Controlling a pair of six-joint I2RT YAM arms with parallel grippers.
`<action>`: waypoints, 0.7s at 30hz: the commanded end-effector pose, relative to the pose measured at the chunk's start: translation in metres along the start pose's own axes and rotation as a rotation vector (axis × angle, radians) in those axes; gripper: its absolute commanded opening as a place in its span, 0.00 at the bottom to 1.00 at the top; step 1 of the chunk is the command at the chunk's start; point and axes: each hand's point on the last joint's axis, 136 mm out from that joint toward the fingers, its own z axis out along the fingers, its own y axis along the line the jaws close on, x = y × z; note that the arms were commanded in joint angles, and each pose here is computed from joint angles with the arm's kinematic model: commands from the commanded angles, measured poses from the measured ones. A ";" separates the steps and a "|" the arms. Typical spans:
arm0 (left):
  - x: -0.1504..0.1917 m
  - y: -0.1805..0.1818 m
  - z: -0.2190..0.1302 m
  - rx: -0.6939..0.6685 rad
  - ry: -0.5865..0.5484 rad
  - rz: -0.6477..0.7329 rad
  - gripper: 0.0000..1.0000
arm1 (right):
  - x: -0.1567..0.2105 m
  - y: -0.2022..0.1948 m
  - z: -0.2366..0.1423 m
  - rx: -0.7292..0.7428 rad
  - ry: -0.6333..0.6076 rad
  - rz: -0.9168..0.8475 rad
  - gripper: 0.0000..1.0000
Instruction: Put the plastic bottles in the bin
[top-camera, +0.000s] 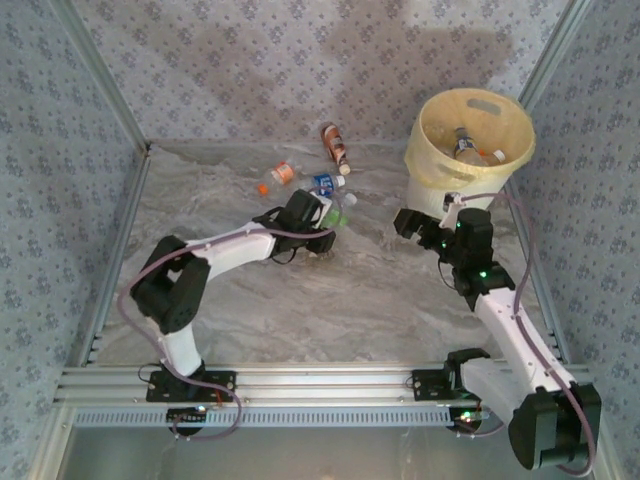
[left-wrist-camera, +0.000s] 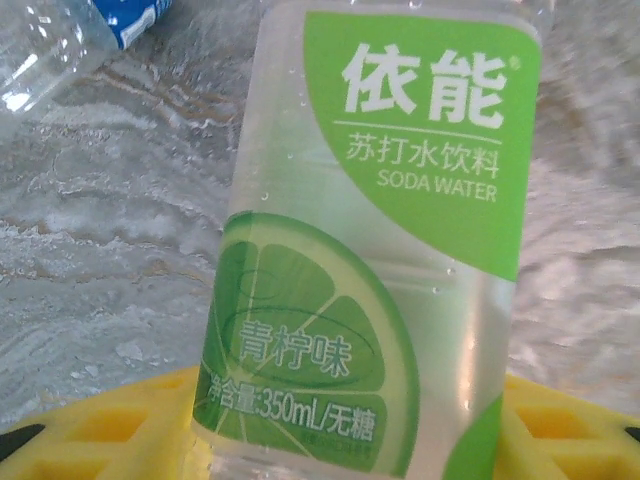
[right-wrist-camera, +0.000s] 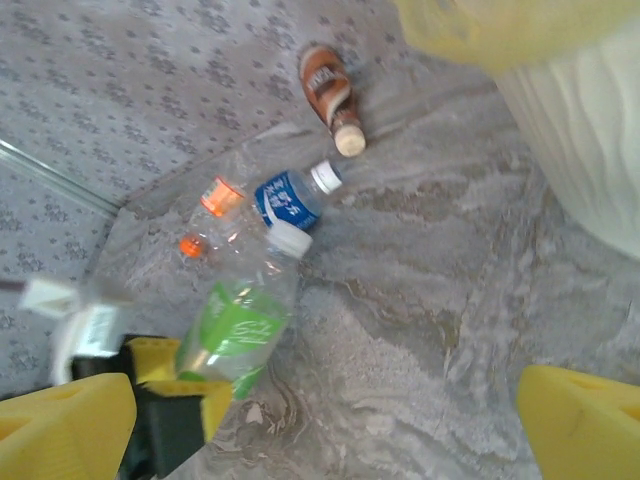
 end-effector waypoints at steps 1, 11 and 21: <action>-0.026 -0.019 -0.027 0.097 -0.143 -0.044 0.55 | 0.004 0.006 0.012 -0.051 0.027 0.159 1.00; -0.029 -0.056 -0.050 0.185 -0.193 0.059 0.54 | 0.018 0.046 0.054 -0.261 0.206 0.341 1.00; -0.032 -0.084 -0.048 0.219 -0.204 0.117 0.54 | 0.038 0.063 0.085 -0.273 0.251 0.324 1.00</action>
